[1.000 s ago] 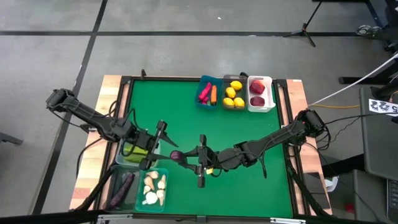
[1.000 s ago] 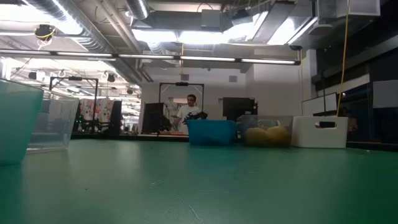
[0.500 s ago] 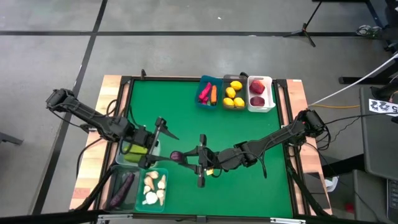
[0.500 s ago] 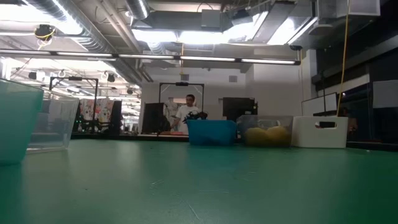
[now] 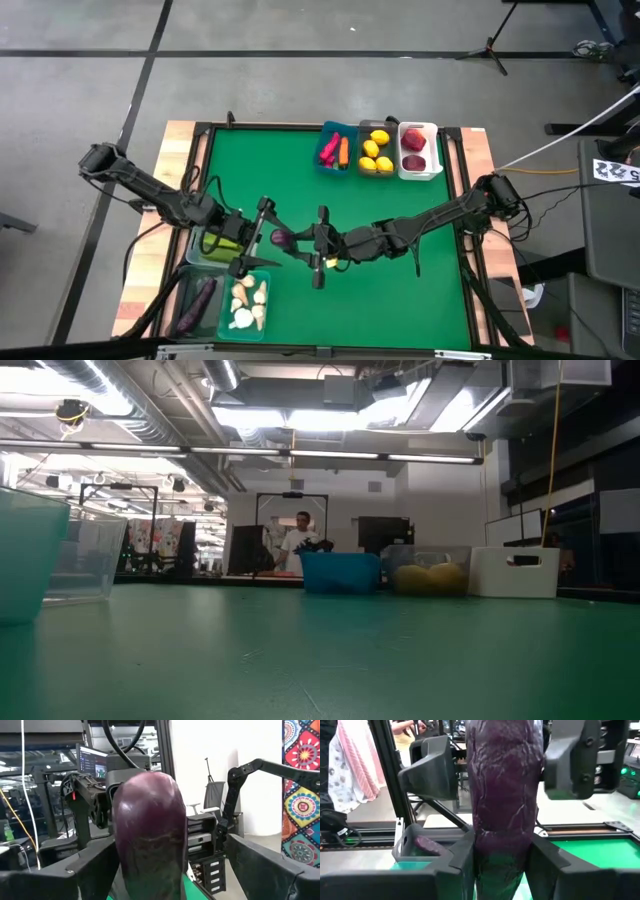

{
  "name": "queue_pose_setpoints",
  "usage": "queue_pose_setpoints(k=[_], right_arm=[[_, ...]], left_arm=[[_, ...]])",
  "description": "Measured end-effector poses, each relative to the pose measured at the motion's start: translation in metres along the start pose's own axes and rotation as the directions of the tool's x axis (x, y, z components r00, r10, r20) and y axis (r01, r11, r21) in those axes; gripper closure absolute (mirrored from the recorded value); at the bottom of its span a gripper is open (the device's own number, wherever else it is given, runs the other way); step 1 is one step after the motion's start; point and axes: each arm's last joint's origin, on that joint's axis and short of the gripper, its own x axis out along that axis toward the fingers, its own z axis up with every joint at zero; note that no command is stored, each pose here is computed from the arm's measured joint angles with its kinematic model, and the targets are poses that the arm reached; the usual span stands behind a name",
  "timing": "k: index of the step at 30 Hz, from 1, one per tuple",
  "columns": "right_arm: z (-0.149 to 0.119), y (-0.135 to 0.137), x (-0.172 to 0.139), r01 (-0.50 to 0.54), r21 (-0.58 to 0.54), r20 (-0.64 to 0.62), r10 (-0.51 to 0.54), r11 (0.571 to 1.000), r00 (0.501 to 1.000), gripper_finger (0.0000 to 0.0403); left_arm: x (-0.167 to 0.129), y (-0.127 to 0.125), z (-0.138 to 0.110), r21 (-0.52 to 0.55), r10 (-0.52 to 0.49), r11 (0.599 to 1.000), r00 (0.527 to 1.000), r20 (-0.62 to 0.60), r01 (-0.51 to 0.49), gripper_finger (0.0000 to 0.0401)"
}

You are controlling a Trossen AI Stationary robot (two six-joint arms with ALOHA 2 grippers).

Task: Sort produce into baskets
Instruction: Put the violet eggplant into the bottom black bin

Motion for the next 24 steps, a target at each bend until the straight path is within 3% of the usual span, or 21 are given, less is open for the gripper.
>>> queue_pose_setpoints(k=[9,24], right_arm=[[-0.002,0.001,0.000,-0.006,-0.007,-0.024,0.006,1.000,1.000,0.0272],[-0.002,0.001,0.000,-0.007,-0.005,-0.023,0.007,1.000,1.000,0.0272]], left_arm=[[0.000,0.004,0.002,-0.005,0.033,0.999,0.999,0.024,-0.033,0.0064],[0.000,0.011,0.000,-0.034,0.062,0.997,0.998,0.004,-0.062,0.0207]])
